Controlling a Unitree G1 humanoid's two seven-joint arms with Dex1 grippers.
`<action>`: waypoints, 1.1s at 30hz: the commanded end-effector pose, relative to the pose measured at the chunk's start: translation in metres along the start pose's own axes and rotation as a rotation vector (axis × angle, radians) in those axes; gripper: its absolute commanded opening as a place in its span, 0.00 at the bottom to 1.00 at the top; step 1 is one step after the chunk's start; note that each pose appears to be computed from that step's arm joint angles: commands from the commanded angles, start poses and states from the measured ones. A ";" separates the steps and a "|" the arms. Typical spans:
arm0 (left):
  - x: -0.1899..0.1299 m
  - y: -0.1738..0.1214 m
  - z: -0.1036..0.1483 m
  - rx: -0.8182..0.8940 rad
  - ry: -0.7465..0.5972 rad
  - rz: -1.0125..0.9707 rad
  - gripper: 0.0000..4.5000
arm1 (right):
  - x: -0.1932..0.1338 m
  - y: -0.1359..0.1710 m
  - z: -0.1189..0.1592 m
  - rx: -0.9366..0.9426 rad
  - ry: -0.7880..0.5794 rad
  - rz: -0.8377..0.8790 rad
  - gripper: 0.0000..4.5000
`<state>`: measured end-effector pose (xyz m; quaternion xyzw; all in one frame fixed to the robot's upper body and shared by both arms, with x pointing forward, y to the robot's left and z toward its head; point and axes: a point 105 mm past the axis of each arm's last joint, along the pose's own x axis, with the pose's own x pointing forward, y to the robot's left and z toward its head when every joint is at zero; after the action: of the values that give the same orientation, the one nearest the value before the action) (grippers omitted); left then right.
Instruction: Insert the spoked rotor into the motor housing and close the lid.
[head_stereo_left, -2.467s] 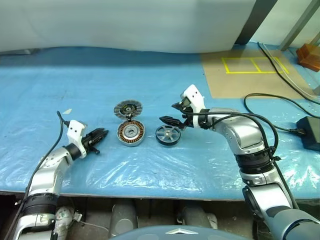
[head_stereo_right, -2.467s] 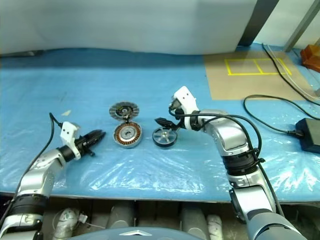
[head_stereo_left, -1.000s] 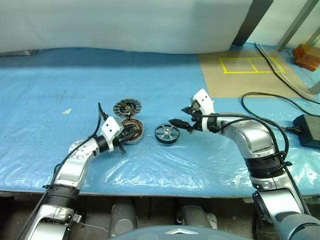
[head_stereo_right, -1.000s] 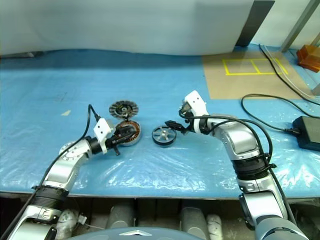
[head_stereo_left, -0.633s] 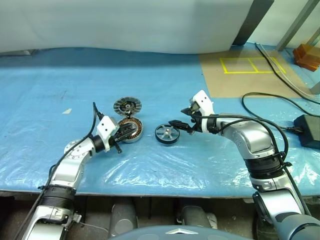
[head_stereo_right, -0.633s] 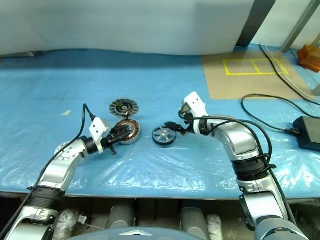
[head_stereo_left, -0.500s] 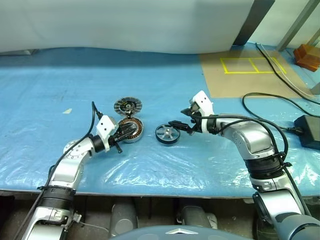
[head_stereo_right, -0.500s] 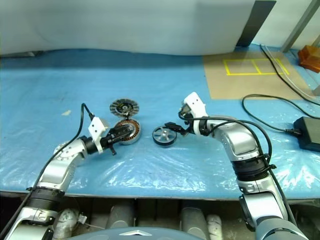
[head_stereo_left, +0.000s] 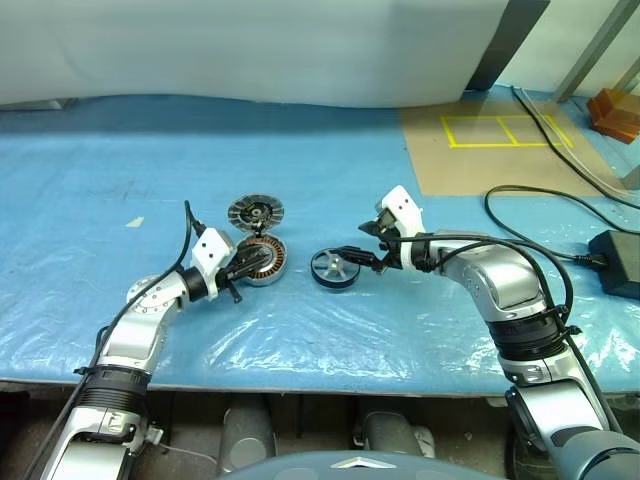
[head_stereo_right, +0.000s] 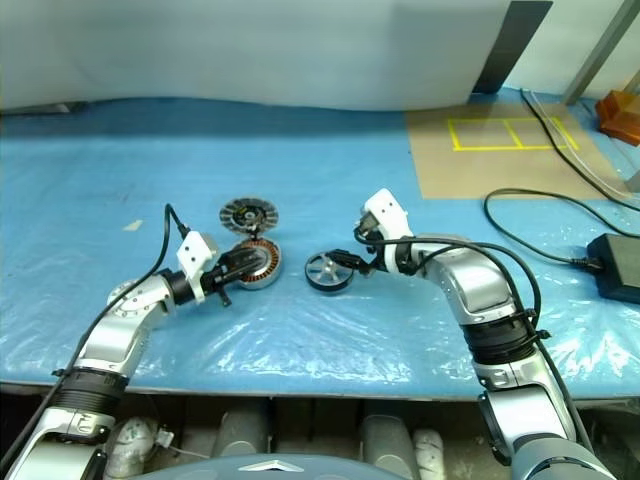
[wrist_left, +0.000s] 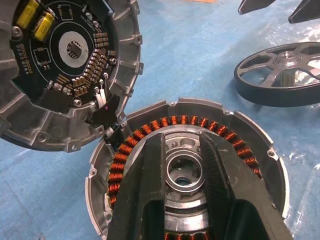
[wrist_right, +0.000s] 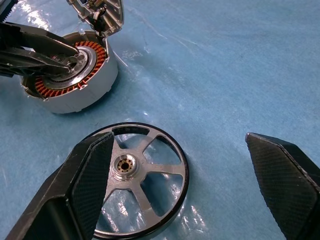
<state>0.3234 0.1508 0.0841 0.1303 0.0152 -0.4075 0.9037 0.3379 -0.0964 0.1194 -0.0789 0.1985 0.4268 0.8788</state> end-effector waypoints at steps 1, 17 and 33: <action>0.002 0.002 0.004 0.020 -0.020 0.008 0.15 | -0.004 0.002 0.009 -0.038 -0.035 0.003 0.98; 0.001 0.009 -0.007 0.002 0.032 0.056 0.43 | -0.002 0.001 0.007 -0.047 -0.034 0.001 0.98; -0.021 0.009 0.040 -0.094 -0.103 0.006 0.56 | 0.000 0.007 0.016 -0.036 -0.072 0.049 0.98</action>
<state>0.3135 0.1567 0.1026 0.0689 0.0255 -0.4166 0.9061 0.3373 -0.0921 0.1174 -0.0809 0.1914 0.4378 0.8747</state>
